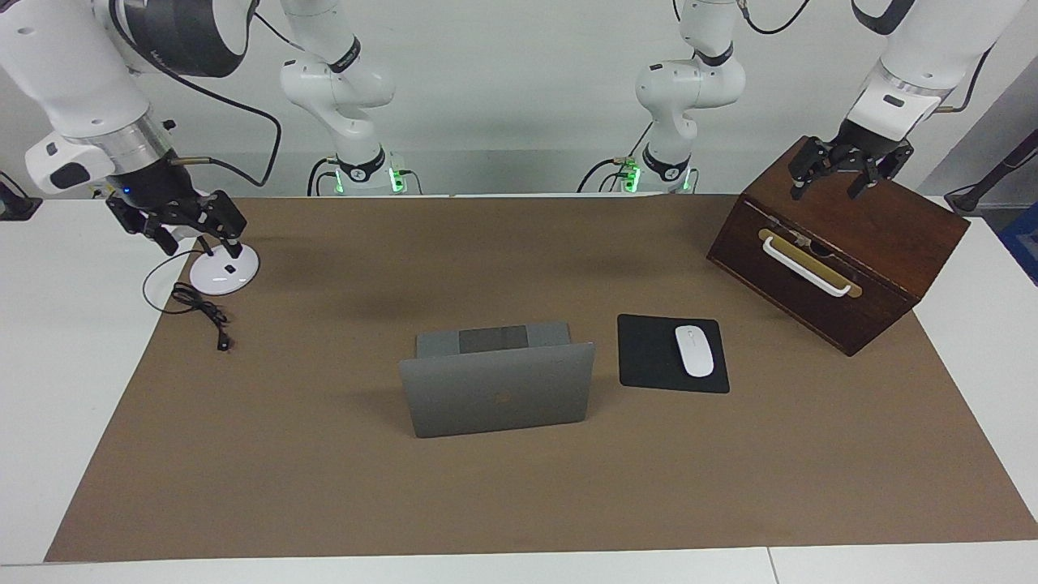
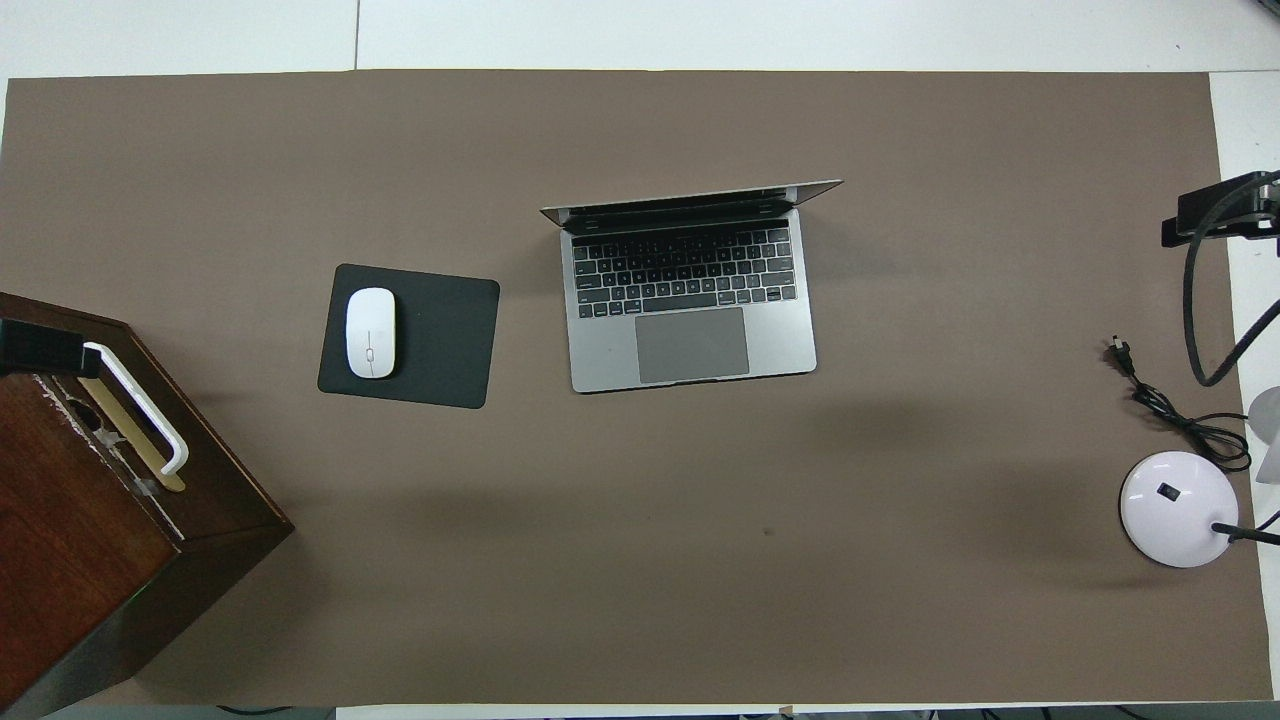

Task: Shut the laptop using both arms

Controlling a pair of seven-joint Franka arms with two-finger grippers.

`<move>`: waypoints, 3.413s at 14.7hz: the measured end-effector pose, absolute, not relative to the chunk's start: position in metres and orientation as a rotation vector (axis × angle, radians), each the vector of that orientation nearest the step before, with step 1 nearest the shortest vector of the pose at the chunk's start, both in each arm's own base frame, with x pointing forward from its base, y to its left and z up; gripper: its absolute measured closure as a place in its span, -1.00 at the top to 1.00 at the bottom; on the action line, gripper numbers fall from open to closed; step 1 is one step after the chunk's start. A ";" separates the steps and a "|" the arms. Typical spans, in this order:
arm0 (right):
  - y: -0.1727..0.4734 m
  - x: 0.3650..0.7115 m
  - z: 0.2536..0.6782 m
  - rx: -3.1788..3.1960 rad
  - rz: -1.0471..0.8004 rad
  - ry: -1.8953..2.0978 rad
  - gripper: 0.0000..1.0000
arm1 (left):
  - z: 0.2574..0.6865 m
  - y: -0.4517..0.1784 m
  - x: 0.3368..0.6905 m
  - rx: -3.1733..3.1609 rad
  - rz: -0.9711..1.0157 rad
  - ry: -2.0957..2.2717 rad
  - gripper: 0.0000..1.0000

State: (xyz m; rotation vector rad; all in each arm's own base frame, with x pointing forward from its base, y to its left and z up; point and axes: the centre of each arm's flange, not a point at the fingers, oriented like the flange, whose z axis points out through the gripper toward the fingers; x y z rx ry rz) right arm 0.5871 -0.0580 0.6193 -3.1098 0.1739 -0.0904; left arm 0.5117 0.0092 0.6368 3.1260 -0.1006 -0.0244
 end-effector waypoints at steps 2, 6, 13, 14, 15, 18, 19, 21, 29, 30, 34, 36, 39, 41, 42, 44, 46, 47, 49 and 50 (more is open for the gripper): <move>-0.058 0.587 0.619 -3.110 -0.090 0.174 1.00 | 0.637 0.009 0.512 3.126 -0.024 -0.097 1.00; -0.058 0.587 0.619 -3.110 -0.090 0.174 1.00 | 0.637 0.009 0.512 3.126 -0.024 -0.096 1.00; -0.019 0.613 0.609 -3.094 -0.223 0.218 1.00 | 0.637 0.009 0.512 3.126 -0.024 -0.096 1.00; 0.002 0.616 0.605 -3.086 -0.225 0.246 1.00 | 0.637 0.009 0.512 3.126 -0.024 -0.096 1.00; 0.025 0.618 0.601 -3.078 -0.218 0.274 1.00 | 0.637 0.009 0.512 3.126 -0.024 -0.096 1.00; 0.078 0.623 0.593 -3.051 -0.245 0.340 1.00 | 0.637 0.009 0.512 3.126 -0.024 -0.094 1.00; 0.090 0.624 0.591 -3.053 -0.256 0.349 1.00 | 0.637 0.009 0.512 3.126 -0.024 -0.094 1.00; 0.113 0.624 0.587 -3.077 -0.276 0.373 1.00 | 0.638 0.009 0.513 3.127 -0.012 -0.092 0.83; 0.234 0.603 0.576 -3.123 -0.408 0.580 1.00 | 0.638 0.007 0.514 3.129 0.003 0.004 -0.98; 0.253 0.598 0.572 -3.125 -0.430 0.612 1.00 | 0.638 0.005 0.514 3.129 0.008 0.002 -0.98; 0.291 0.592 0.555 -3.197 -0.531 0.588 1.00 | 0.625 -0.012 0.521 3.126 0.112 -0.045 -0.98; 0.285 0.599 0.555 -3.254 -0.546 0.419 1.00 | 0.609 -0.037 0.520 3.114 0.197 -0.110 -0.98; 0.265 0.619 0.566 -3.303 -0.560 0.157 1.00 | 0.581 -0.076 0.505 3.072 0.317 -0.206 -0.98; 0.257 0.632 0.571 -3.310 -0.579 0.086 1.00 | 0.564 -0.098 0.488 3.047 0.392 -0.270 -0.98; 0.258 0.637 0.571 -3.309 -0.587 0.076 1.00 | 0.555 -0.108 0.479 3.035 0.427 -0.300 -0.98; 0.263 0.645 0.566 -3.307 -0.597 0.073 1.00 | 0.533 -0.124 0.462 3.008 0.495 -0.355 -0.98; 0.268 0.655 0.560 -3.305 -0.609 0.072 1.00 | 0.514 -0.138 0.449 2.979 0.561 -0.402 -0.98; 0.271 0.660 0.558 -3.303 -0.617 0.074 1.00 | 0.504 -0.145 0.444 2.961 0.602 -0.424 -0.98; 0.275 0.669 0.552 -3.291 -0.645 0.083 1.00 | 0.487 -0.159 0.436 2.926 0.665 -0.444 -0.98; 0.278 0.673 0.548 -3.283 -0.656 0.102 0.99 | 0.481 -0.167 0.431 2.911 0.684 -0.450 -0.98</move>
